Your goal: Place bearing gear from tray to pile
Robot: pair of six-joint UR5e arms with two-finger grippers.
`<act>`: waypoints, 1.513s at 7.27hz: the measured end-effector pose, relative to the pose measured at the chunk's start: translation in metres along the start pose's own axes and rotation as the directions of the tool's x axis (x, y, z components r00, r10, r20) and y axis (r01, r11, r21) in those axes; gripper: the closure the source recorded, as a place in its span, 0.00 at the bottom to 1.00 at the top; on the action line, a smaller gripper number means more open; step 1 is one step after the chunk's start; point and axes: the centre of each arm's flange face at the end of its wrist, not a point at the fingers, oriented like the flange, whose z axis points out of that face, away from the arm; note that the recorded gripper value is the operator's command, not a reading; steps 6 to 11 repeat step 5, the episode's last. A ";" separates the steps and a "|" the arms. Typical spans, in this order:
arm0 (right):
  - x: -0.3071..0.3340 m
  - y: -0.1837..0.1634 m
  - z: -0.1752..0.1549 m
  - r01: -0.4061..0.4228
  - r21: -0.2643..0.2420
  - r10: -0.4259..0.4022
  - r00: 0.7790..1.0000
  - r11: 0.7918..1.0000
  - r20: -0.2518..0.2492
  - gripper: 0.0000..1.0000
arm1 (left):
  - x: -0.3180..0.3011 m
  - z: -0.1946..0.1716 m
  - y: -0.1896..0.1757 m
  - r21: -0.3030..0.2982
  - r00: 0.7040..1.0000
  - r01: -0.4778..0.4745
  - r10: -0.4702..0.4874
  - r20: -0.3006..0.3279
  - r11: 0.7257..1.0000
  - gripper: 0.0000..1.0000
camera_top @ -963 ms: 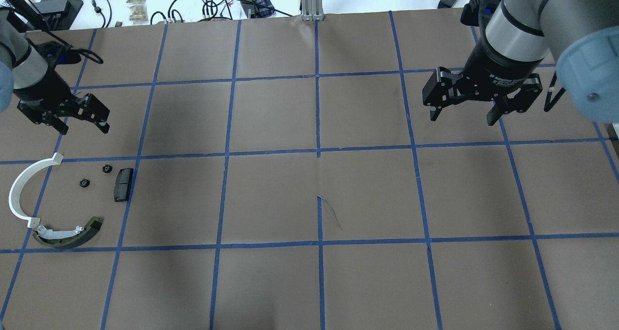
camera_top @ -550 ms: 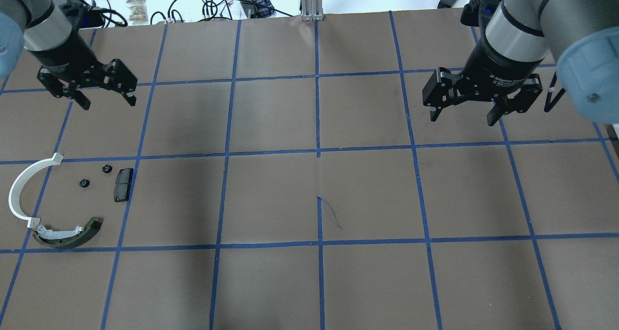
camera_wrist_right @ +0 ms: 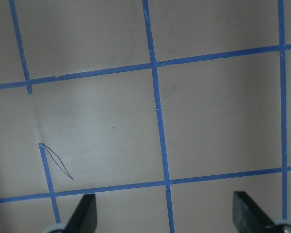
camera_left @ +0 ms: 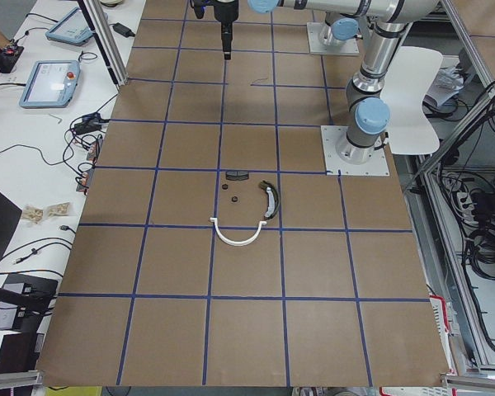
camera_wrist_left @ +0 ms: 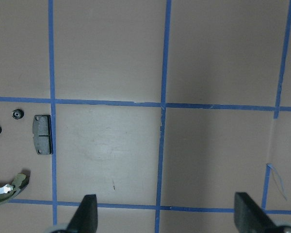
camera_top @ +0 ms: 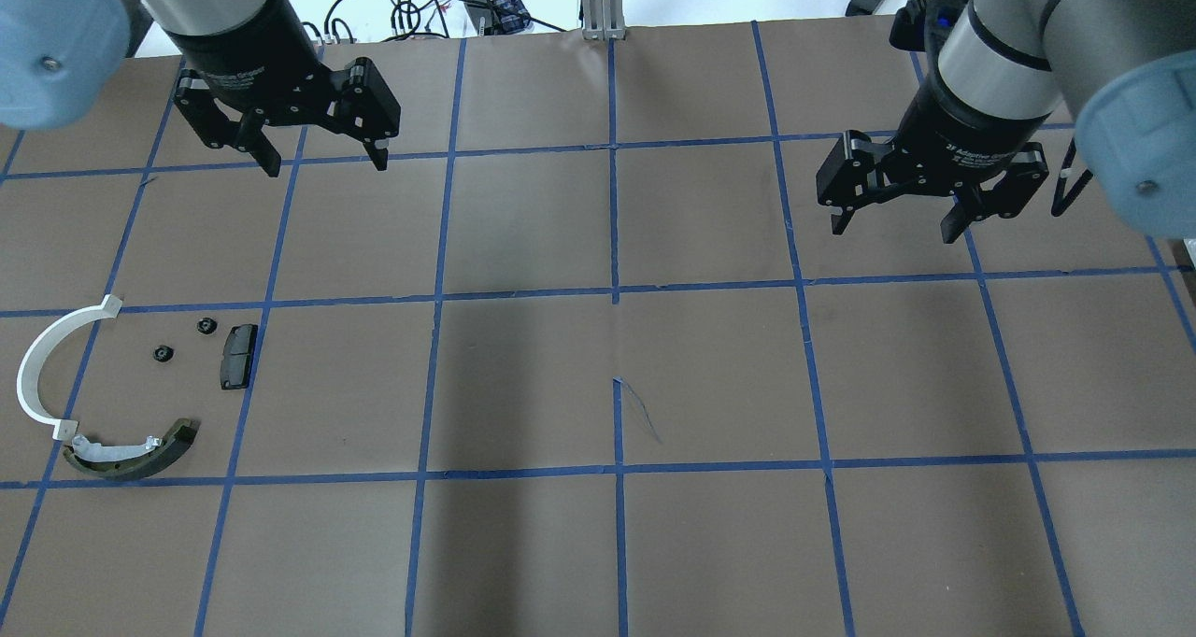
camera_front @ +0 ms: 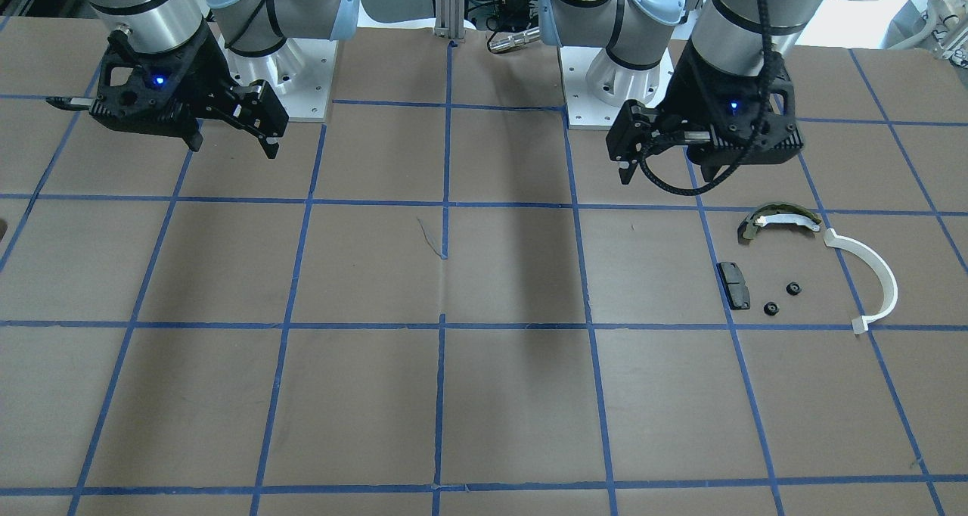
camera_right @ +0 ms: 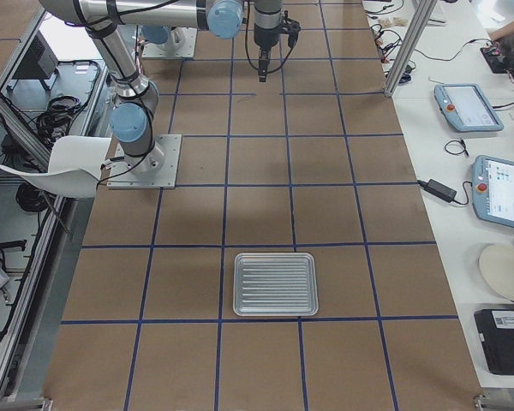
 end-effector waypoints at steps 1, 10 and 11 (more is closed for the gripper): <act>0.000 0.000 0.000 0.000 -0.001 0.000 1.000 1.000 0.000 0.00 | 0.003 0.000 0.003 0.004 1.000 -0.009 0.009 -0.002 1.000 0.00; 0.000 0.000 0.000 0.002 -0.003 -0.002 1.000 1.000 -0.001 0.00 | 0.005 0.000 0.004 0.021 1.000 -0.008 0.008 -0.004 1.000 0.00; 0.000 0.000 0.000 0.002 -0.003 -0.002 1.000 1.000 -0.001 0.00 | 0.005 0.000 0.004 0.021 1.000 -0.008 0.008 -0.004 1.000 0.00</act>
